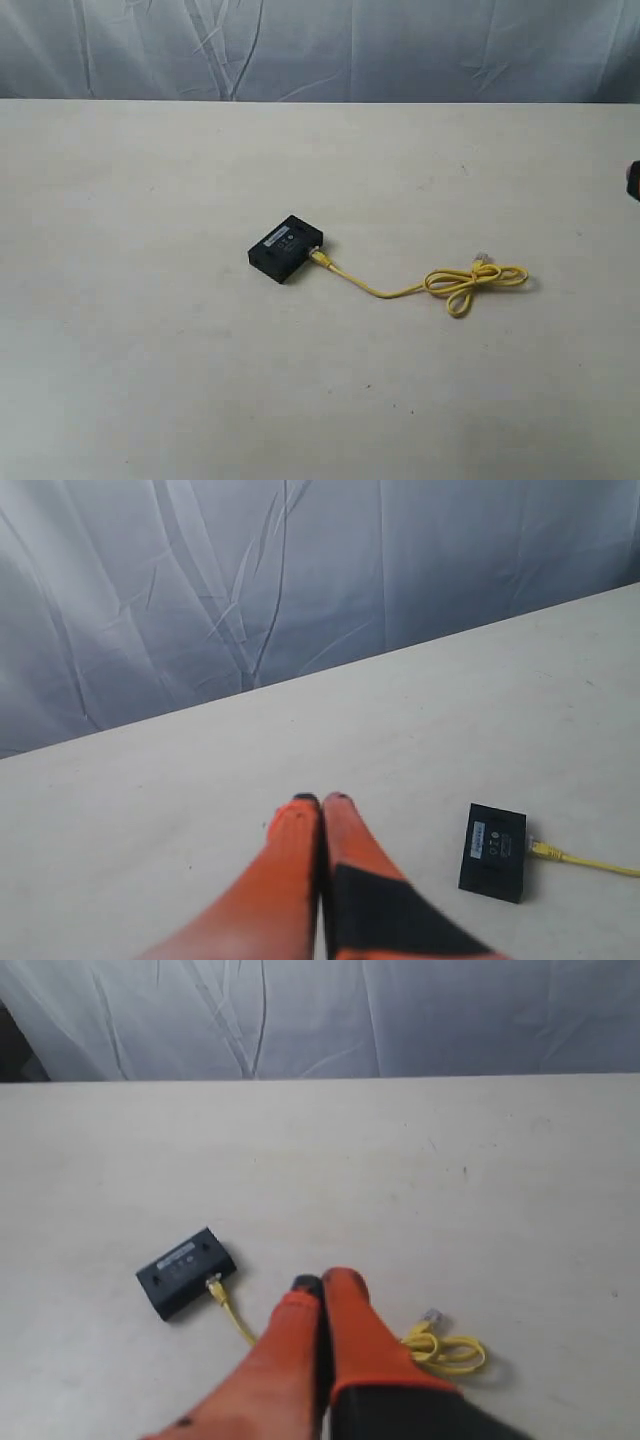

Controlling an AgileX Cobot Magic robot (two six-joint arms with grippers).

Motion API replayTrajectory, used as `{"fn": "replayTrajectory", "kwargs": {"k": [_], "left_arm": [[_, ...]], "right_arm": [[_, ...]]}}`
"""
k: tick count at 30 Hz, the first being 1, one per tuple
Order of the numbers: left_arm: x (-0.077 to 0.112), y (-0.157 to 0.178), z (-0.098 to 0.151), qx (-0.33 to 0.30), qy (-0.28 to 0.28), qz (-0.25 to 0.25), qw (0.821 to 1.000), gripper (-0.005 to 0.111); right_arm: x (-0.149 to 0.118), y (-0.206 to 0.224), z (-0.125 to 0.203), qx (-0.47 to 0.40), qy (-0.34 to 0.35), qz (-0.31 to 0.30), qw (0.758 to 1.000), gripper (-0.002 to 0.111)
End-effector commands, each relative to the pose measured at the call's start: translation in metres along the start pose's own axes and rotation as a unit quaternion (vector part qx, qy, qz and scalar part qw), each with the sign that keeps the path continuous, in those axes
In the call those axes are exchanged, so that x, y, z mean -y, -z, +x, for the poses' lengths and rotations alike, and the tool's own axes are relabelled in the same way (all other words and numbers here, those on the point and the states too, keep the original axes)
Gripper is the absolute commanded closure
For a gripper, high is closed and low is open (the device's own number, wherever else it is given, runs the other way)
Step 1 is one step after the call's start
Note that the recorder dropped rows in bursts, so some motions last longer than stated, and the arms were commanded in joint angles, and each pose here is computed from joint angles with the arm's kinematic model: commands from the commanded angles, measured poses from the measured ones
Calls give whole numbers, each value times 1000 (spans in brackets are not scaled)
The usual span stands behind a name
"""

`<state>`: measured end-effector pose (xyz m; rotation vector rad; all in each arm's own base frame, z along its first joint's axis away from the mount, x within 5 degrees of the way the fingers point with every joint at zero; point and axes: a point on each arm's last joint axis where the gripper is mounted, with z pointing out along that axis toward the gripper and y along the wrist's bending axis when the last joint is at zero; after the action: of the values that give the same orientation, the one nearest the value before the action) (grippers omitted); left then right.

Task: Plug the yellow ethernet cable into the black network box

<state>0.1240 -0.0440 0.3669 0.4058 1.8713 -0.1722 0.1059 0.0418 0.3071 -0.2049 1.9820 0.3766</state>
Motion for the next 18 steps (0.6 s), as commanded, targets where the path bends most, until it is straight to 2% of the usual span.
{"fn": "replayTrajectory", "kwargs": {"k": [1,9,14,18], "left_arm": [[0,2,1,1,2,0,1000,107],[0,2,1,1,-3,-3,1000,107],[-1,2,1,1,-6,-5,1000,107],[-1,2,1,1,-6,-5,1000,107]], "right_arm": [[3,25,-3,66,-21,16,997,108],[7,75,2,183,5,93,979,108],[3,90,6,222,2,83,972,108],[7,83,13,222,11,92,971,108]]}}
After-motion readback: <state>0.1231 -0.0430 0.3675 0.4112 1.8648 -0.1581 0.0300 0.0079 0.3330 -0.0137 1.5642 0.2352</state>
